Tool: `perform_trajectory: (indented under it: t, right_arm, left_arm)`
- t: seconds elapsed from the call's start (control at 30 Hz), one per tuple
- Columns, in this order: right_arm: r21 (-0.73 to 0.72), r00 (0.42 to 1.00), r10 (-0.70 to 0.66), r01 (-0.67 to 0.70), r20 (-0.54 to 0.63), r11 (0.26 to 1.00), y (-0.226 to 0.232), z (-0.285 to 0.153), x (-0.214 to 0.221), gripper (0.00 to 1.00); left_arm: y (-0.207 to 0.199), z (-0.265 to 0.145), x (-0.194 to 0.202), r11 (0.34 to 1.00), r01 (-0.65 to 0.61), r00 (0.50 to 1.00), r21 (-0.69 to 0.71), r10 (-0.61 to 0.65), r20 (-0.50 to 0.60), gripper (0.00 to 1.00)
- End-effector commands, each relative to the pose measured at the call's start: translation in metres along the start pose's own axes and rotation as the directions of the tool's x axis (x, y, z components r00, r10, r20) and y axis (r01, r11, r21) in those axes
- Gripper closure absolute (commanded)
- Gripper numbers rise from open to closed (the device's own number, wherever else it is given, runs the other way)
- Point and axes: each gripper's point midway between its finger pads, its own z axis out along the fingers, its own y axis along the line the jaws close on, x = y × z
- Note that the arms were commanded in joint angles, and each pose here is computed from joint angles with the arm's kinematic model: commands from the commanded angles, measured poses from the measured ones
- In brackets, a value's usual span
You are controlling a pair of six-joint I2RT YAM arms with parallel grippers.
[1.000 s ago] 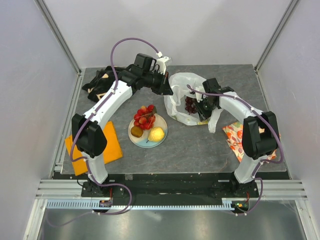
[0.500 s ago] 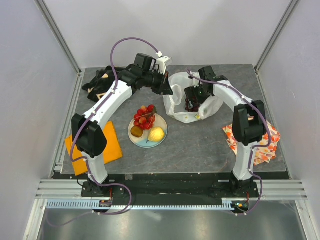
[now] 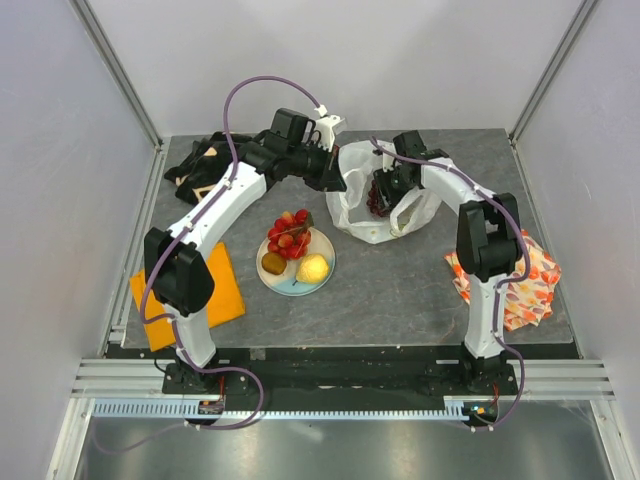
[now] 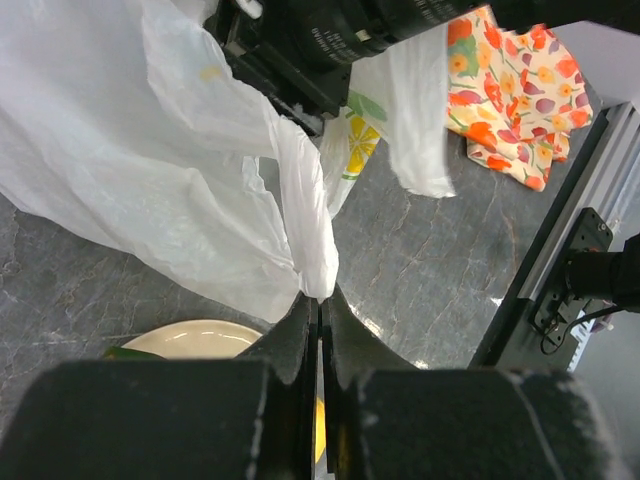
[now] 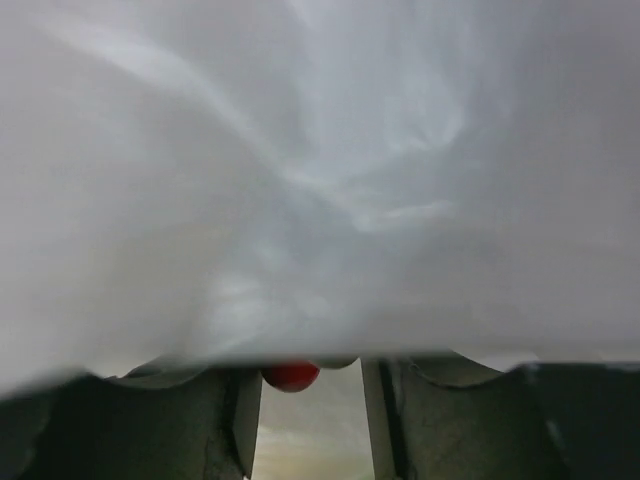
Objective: Take the fake fruits out of the plastic bag
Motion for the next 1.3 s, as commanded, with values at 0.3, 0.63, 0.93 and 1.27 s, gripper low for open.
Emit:
perform_trajectory:
  t: [0.3,0.63,0.93,1.27]
  right_arm:
    - [-0.167,0.963,-0.046,0.092,0.265,0.982,0.047,-0.124,-0.032,0.60]
    - [-0.210,0.880,-0.076,0.194,0.469,0.958,0.055,-0.187,-0.067,0.61]
    - [-0.162,0.756,-0.145,0.315,0.638,0.935,0.070,-0.286,-0.105,0.65]
    - [-0.202,0.726,-0.161,0.385,0.668,0.901,0.098,-0.315,-0.077,0.67]
  left_arm:
    - [0.000,-0.003,-0.027,0.998,-0.065,0.996,-0.027,0.067,0.060,0.98]
    - [0.003,-0.001,-0.029,0.996,-0.074,0.995,-0.043,0.077,0.062,0.98]
    - [0.014,0.020,-0.056,0.995,-0.092,0.991,-0.037,0.095,0.095,0.99]
    - [0.018,-0.030,-0.095,0.983,-0.131,0.969,-0.132,0.155,0.194,0.16]
